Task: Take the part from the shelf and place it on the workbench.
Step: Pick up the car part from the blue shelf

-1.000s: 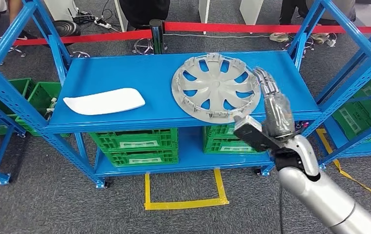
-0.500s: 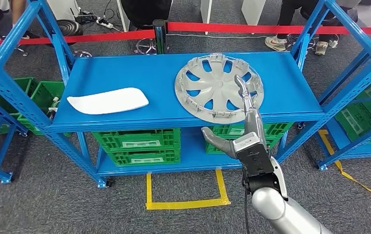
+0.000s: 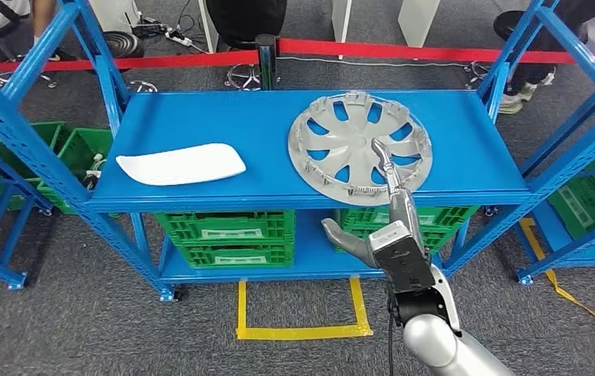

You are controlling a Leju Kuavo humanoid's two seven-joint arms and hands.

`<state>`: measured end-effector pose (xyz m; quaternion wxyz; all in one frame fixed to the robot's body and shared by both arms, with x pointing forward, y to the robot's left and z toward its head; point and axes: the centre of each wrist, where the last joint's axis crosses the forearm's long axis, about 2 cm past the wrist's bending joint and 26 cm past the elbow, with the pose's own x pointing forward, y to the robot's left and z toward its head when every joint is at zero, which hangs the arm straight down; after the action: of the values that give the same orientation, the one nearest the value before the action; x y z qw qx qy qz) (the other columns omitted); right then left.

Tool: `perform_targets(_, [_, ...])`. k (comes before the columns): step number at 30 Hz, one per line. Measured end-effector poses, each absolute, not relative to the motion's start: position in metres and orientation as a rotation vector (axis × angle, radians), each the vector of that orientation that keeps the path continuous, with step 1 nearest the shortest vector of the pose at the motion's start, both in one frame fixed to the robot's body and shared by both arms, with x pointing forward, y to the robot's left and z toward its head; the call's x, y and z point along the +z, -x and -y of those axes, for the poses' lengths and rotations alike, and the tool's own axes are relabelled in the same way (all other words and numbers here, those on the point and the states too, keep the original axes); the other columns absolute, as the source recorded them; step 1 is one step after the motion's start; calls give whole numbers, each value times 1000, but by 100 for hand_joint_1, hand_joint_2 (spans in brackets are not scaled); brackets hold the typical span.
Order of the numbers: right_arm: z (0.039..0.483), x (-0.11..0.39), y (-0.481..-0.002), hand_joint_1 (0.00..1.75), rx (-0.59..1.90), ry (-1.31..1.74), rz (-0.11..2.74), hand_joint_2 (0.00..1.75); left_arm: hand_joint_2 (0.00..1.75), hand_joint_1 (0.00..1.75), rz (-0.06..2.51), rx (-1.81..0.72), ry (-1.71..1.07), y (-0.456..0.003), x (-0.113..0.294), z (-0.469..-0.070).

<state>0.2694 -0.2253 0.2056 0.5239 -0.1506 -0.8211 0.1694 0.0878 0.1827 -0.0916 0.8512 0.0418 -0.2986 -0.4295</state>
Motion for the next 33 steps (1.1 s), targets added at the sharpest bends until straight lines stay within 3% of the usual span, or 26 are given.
perform_targets(33, [218, 200, -266, 0, 448, 341, 1942, 175, 0, 0, 629, -918, -84, -87, -91, -181])
